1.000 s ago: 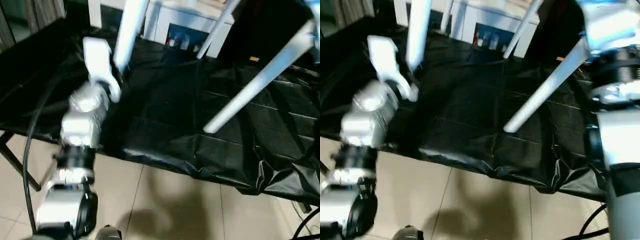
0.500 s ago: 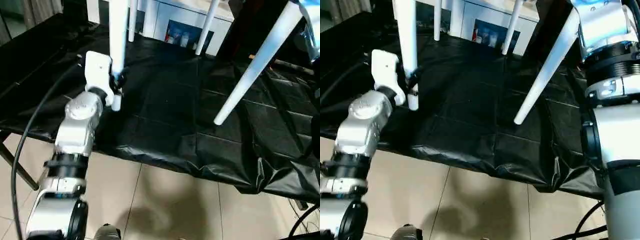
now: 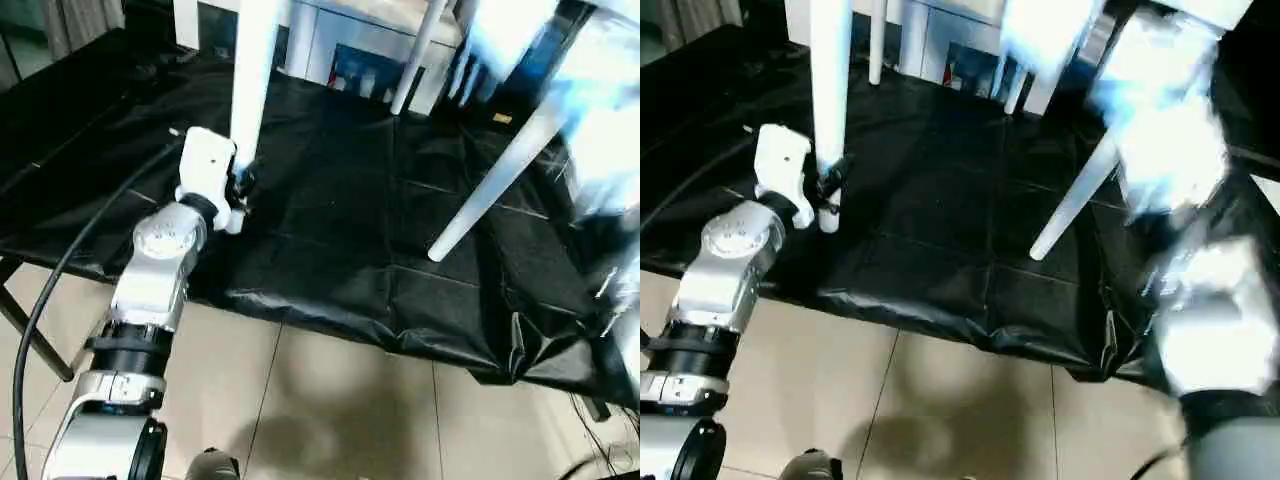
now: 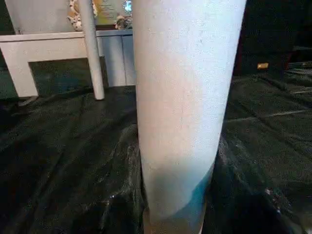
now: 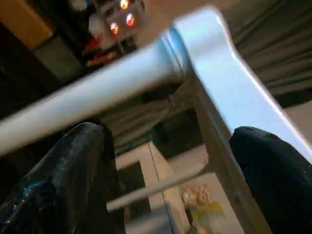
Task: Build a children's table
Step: Flip table
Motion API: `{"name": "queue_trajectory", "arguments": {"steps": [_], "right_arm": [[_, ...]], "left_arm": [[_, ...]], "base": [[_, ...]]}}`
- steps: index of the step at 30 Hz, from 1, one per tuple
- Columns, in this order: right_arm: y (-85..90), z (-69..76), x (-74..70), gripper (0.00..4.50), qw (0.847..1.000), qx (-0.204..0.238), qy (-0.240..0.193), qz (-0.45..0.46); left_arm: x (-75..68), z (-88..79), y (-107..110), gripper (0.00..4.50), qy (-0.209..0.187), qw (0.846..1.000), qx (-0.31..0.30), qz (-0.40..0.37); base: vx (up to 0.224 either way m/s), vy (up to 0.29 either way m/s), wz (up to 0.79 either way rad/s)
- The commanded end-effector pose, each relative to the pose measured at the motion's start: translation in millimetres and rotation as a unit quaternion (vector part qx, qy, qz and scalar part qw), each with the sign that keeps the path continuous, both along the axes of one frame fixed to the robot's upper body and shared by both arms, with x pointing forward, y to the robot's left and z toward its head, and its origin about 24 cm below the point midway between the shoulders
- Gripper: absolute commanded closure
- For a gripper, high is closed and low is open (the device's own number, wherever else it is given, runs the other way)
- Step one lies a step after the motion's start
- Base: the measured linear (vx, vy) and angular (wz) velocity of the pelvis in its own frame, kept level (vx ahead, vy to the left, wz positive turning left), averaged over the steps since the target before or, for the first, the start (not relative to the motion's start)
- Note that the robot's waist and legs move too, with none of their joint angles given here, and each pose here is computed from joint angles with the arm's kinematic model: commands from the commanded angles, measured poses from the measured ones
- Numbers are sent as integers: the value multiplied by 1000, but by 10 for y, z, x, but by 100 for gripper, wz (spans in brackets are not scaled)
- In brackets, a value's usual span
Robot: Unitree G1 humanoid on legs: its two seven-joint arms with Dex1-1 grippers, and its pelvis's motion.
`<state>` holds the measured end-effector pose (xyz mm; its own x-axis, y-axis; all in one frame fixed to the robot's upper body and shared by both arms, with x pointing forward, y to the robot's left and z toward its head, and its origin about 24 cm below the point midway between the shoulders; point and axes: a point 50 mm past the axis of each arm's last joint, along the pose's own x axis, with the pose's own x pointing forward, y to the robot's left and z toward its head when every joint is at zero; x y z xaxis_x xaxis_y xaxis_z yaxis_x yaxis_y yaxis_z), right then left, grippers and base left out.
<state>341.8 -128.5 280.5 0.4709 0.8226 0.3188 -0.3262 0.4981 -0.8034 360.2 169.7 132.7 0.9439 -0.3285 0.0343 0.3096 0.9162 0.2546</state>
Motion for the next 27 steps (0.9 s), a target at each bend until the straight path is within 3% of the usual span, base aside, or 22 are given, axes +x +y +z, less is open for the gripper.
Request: {"name": "queue_trajectory", "arguments": {"steps": [1, 2, 6, 7, 8, 9, 10, 11, 13, 18, 22, 24, 27], "right_arm": [[-43, -181, -76, 0, 999, 35, 36, 8], [-45, -300, -94, 0, 997, 47, 62, 9], [-46, -373, -97, 0, 995, 62, 79, 7], [-37, -486, -84, 0, 989, 96, 111, 3], [-24, -665, -77, 0, 974, 159, 160, -7], [-24, -763, -75, 0, 963, 195, 187, -15], [-38, -1020, -78, 0, 929, 274, 245, -46], [-51, -1133, -85, 0, 913, 304, 266, -62], [-61, -1188, -97, 0, 904, 317, 277, -72], [-165, -1668, -331, 0, 862, 369, 332, -108], [-190, -1745, -394, 0, 850, 382, 343, -115], [-220, -1831, -476, 0, 837, 392, 358, -132], [-239, -1883, -527, 0, 831, 392, 367, -143]], "left_arm": [[-2, 114, -83, 291, -34, 999, 18, -25], [-1, 96, -72, 291, -32, 999, 19, -23], [0, 77, -61, 291, -29, 999, 20, -21], [0, 41, -40, 291, -26, 999, 21, -17], [-6, -27, -24, 291, -18, 1000, 15, -17], [-12, -63, -13, 256, -14, 1000, 12, -17], [-34, -145, 13, 235, -5, 1000, 5, -17], [-46, -178, 22, 221, -2, 1000, 3, -17], [-52, -192, 28, 210, -1, 1000, 3, -17], [-120, -358, 124, 173, 16, 999, -27, -10], [-159, -396, 166, 134, 14, 999, -29, -11], [-238, -435, 228, 119, 9, 999, -41, -13], [-317, -457, 296, 89, 5, 998, -55, -3]], "base": [[0, 0, 0], [0, 0, 0], [0, 0, 0], [0, 0, 0], [0, 0, 0], [0, 0, 0], [0, 0, 0], [0, 0, 0], [0, 0, 0], [0, 0, 0], [0, 0, 0], [0, 0, 0], [0, 0, 0]]}}
